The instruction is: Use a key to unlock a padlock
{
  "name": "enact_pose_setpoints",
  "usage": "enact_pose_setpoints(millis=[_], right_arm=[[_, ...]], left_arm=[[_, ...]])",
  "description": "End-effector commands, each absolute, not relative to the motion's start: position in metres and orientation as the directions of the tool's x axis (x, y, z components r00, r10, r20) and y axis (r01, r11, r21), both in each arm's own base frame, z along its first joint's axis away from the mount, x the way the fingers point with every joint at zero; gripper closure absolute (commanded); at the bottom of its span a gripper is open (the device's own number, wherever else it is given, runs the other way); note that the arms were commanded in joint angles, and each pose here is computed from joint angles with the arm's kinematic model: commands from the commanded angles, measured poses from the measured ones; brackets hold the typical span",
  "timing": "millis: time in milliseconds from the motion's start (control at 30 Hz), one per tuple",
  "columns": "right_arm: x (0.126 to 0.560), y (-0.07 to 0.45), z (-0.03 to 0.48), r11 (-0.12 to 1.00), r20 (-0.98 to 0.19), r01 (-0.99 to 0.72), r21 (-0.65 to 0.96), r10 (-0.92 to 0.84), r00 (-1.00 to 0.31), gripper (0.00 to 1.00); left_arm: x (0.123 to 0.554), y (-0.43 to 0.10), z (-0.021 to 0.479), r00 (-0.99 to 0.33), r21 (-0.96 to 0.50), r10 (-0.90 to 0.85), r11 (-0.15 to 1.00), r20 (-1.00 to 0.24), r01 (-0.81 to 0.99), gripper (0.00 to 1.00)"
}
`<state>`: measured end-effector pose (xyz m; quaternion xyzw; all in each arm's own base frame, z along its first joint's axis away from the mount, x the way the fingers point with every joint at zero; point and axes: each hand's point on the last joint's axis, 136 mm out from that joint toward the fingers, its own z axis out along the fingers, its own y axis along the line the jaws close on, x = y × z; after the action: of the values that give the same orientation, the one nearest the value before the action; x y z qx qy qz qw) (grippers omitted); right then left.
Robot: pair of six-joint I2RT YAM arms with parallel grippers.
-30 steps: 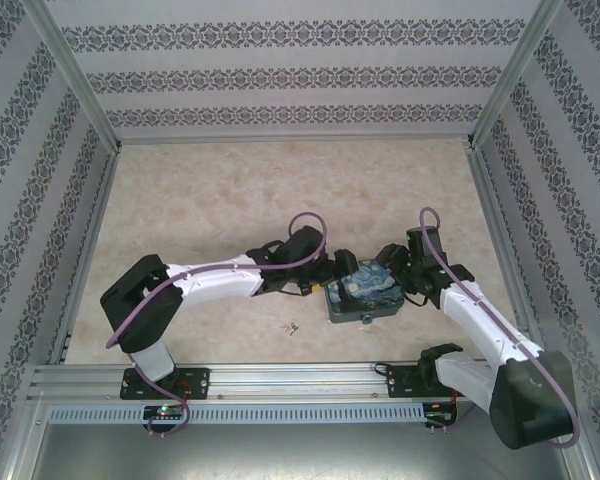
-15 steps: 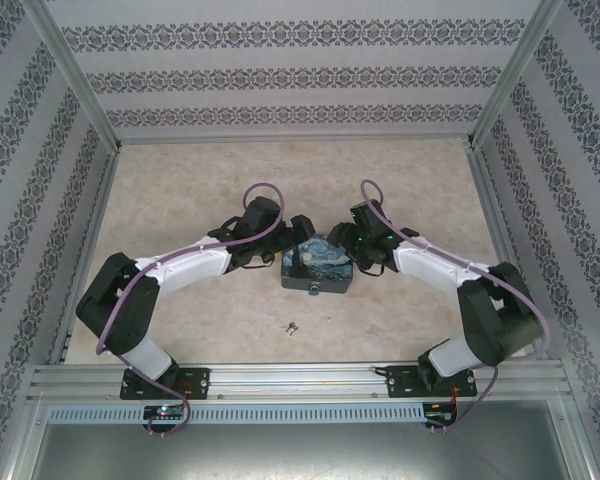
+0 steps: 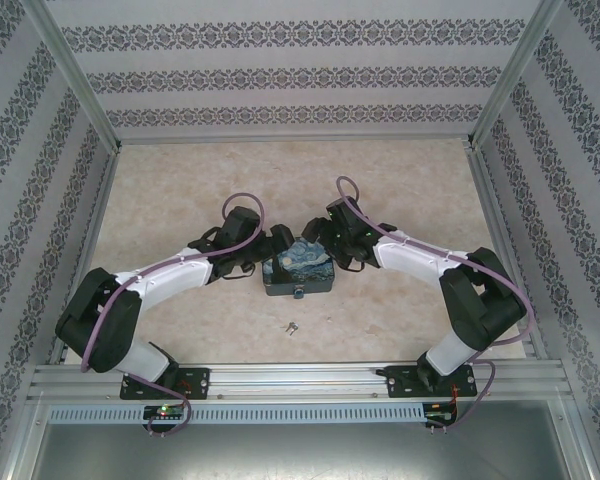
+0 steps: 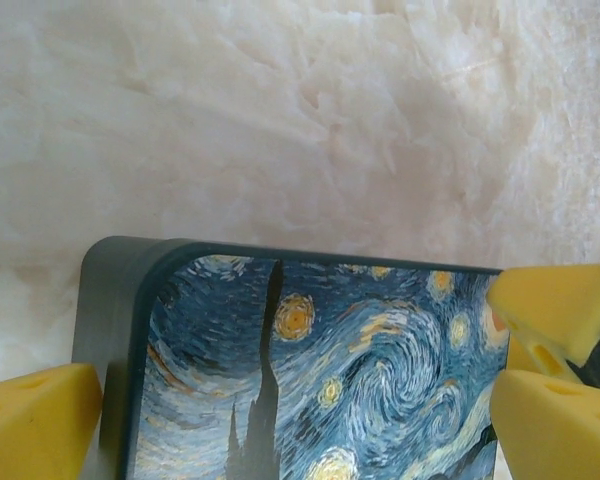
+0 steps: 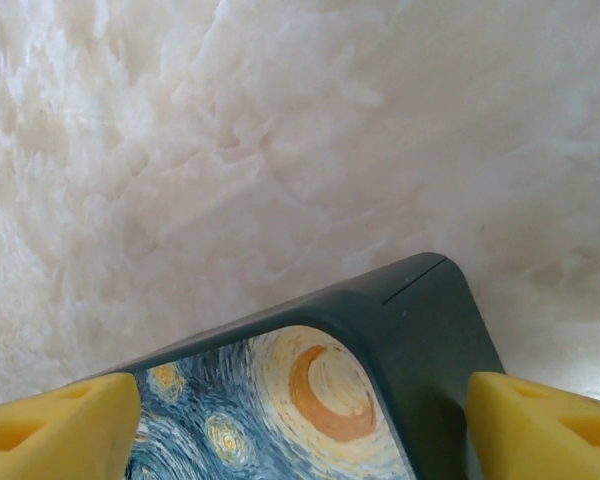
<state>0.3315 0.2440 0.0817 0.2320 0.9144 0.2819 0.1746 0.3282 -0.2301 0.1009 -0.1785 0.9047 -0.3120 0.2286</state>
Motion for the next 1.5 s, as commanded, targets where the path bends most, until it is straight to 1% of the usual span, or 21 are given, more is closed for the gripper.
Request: enact_pose_setpoints(millis=[0, 133, 267, 400, 533, 733, 800, 867, 933, 1000, 1067, 1233, 1367, 1467], right_arm=[[0.331, 0.255, 0.091, 0.718, -0.188, 0.305, 0.626, 0.518, -0.834, 0.14], [0.328, 0.25, 0.089, 0.723, -0.194, 0.314, 0.616, 0.526, -0.828, 0.12], [0.329, 0.237, 0.088, 0.729, -0.213, 0.329, 0.601, 0.542, -0.813, 0.06], [0.334, 0.217, 0.098, 0.746, -0.291, 0.323, 0.583, 0.562, -0.774, 0.02], [0.337, 0.203, 0.111, 0.758, -0.34, 0.305, 0.576, 0.562, -0.754, 0.02], [0.337, 0.181, 0.136, 0.81, -0.439, 0.258, 0.527, 0.52, -0.733, 0.02], [0.336, 0.169, 0.144, 0.79, -0.453, 0.286, 0.543, 0.562, -0.692, 0.02], [0.334, 0.155, 0.15, 0.728, -0.418, 0.349, 0.59, 0.645, -0.639, 0.02], [0.334, 0.152, 0.159, 0.71, -0.42, 0.319, 0.627, 0.654, -0.63, 0.02], [0.331, 0.155, 0.174, 0.749, -0.479, 0.213, 0.628, 0.587, -0.652, 0.02], [0.325, 0.159, 0.182, 0.763, -0.504, 0.15, 0.629, 0.547, -0.669, 0.02], [0.306, 0.172, 0.19, 0.757, -0.485, 0.07, 0.65, 0.484, -0.728, 0.02], [0.277, 0.188, 0.18, 0.787, -0.467, 0.016, 0.616, 0.381, -0.798, 0.12], [0.254, 0.197, 0.162, 0.826, -0.467, -0.01, 0.564, 0.309, -0.828, 0.15]], left_arm=[[0.333, -0.224, 0.109, -0.823, -0.644, -0.454, 0.751, -0.34, -0.148, 0.01], [0.333, -0.224, 0.107, -0.827, -0.643, -0.45, 0.751, -0.336, -0.148, 0.01], [0.331, -0.22, 0.107, -0.821, -0.639, -0.461, 0.752, -0.338, -0.159, 0.01], [0.334, -0.21, 0.108, -0.806, -0.611, -0.466, 0.773, -0.366, -0.171, 0.01], [0.343, -0.194, 0.117, -0.783, -0.568, -0.458, 0.806, -0.42, -0.167, 0.01], [0.35, -0.174, 0.14, -0.761, -0.516, -0.421, 0.846, -0.493, -0.133, 0.01], [0.348, -0.17, 0.149, -0.753, -0.503, -0.41, 0.856, -0.515, -0.122, 0.01], [0.345, -0.165, 0.152, -0.753, -0.485, -0.402, 0.865, -0.52, -0.127, 0.01], [0.341, -0.161, 0.153, -0.749, -0.481, -0.407, 0.866, -0.523, -0.134, 0.01], [0.337, -0.158, 0.155, -0.741, -0.493, -0.418, 0.86, -0.526, -0.136, 0.01], [0.332, -0.156, 0.158, -0.733, -0.504, -0.427, 0.854, -0.529, -0.134, 0.01], [0.317, -0.15, 0.167, -0.714, -0.535, -0.449, 0.836, -0.538, -0.123, 0.01], [0.304, -0.143, 0.172, -0.712, -0.545, -0.464, 0.827, -0.528, -0.135, 0.01], [0.294, -0.141, 0.173, -0.713, -0.565, -0.482, 0.812, -0.508, -0.146, 0.01]])
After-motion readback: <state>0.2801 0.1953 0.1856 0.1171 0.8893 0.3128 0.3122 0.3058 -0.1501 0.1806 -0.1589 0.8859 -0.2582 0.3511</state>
